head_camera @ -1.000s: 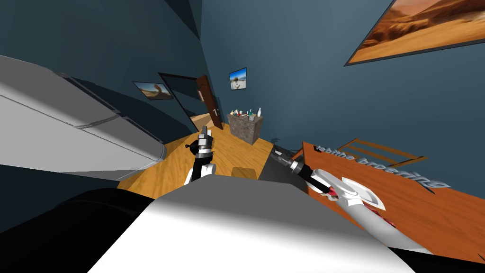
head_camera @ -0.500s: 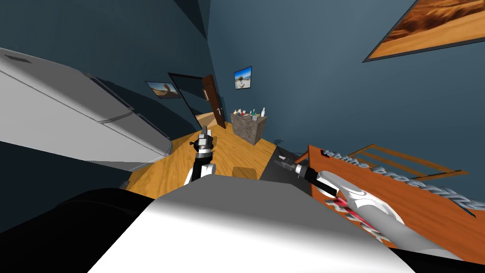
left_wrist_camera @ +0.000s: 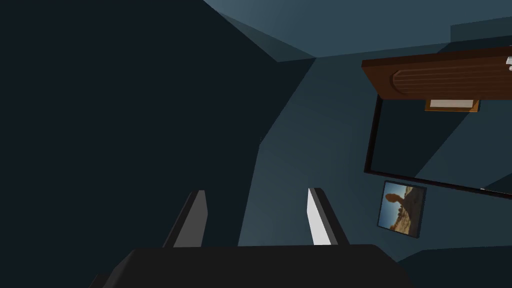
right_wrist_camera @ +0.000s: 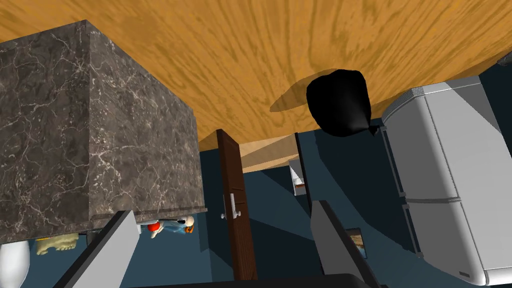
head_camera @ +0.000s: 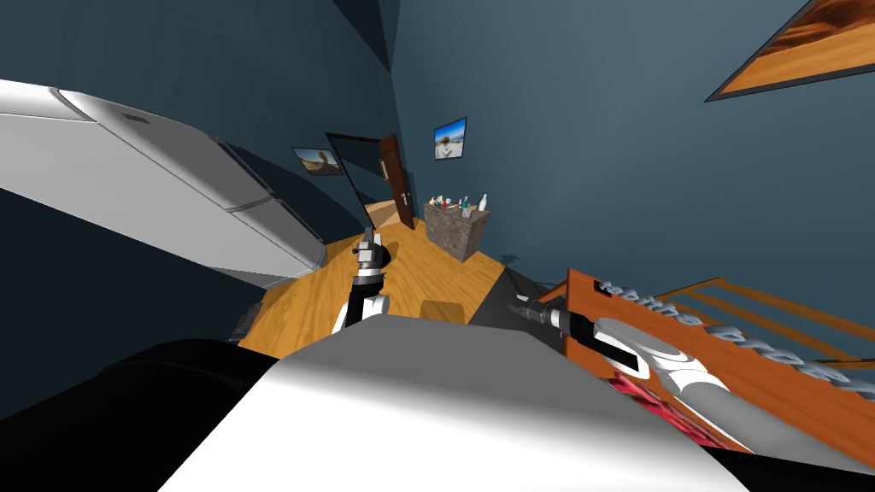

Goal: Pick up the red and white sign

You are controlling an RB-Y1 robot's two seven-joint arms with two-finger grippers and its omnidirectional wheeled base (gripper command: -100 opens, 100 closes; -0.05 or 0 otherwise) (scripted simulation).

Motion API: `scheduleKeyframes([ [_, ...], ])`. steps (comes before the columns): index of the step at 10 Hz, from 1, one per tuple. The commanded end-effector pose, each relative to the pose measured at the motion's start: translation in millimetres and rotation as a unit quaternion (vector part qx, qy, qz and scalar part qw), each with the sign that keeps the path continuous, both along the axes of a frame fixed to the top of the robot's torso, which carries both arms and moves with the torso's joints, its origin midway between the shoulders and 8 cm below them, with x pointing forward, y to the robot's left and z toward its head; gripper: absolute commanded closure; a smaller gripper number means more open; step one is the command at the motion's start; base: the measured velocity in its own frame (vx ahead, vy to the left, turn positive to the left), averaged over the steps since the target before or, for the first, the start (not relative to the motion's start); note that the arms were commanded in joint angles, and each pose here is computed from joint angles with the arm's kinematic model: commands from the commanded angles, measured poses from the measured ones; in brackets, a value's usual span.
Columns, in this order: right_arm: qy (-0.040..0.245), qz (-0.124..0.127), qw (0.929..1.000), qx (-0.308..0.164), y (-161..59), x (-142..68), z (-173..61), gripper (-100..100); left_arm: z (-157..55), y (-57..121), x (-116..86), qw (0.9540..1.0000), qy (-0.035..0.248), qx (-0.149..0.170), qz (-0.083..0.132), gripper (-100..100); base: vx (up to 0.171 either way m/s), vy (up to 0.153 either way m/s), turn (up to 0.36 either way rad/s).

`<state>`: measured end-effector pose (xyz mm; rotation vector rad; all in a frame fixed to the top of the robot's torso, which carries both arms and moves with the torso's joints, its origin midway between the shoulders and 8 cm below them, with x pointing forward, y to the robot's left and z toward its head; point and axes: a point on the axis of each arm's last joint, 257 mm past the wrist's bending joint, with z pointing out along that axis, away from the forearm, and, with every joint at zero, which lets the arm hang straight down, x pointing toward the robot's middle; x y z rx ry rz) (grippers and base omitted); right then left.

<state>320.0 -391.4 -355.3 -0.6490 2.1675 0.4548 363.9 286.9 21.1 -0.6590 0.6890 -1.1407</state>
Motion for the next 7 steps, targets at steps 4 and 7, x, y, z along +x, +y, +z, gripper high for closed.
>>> scheduleKeyframes([
  [4,0.089,0.002,0.9921,-0.088,-78.5,-69.9,-41.0,-100,0.0,0.0,0.0,1.0,0.0,0.0,0.0,0,-0.073,-0.09,0.191],
  [7,0.139,0.003,0.9817,-0.13,-120.9,-113.6,-54.9,-100,0.0,0.0,0.0,1.0,0.0,0.0,0.0,0,-0.089,-0.097,0.161],
])
